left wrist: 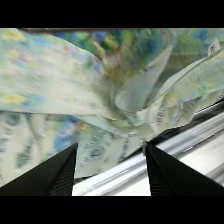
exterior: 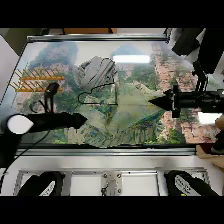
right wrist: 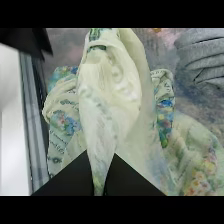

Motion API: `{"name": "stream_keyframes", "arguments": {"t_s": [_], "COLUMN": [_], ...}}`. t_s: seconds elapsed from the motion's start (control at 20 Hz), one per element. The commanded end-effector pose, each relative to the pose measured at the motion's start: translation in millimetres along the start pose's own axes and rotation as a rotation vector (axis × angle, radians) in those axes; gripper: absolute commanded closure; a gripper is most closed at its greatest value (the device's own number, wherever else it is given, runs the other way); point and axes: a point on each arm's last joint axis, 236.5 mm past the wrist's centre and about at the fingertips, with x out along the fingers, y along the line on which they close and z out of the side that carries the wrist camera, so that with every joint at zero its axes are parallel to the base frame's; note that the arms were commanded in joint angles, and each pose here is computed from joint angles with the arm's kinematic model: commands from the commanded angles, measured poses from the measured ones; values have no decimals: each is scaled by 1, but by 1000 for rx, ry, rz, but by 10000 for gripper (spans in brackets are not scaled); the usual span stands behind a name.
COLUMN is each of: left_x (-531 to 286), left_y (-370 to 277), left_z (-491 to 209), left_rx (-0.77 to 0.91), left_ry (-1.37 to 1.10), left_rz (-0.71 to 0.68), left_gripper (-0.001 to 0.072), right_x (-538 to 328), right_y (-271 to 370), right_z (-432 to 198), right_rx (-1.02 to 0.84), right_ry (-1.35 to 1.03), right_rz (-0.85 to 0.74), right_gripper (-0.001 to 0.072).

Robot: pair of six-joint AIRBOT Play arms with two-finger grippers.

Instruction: Fold the clothes and pants, and hang the long-sleeved shirts on hangers.

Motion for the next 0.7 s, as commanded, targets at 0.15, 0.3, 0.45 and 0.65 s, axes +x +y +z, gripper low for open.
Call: {"name": "stream_keyframes", "arguments": {"t_s": [0.15,0.3,0.45,0.65], "left_x": [84,107,117,128], "left_y": [-26,-19,-19,-18], "left_z": [-18,-18,-1,-18], "left_rx": [-361,-478,-571,-645], "left_ry": [56,56,-14,58], "left_rz": [-6,17,-1,14], "left_gripper": [290,289,289,289], "right_x": [-1,-1,-1,-1], "right_y": [1,1,1,1], "right_z": [12,12,12,12], "right_rx": [-9,-11,-11,-12], "right_ry": [-42,-42,-42,-42], "right_rz": [-10,-7,-8,-8], "right_gripper": [710,710,710,710]}}
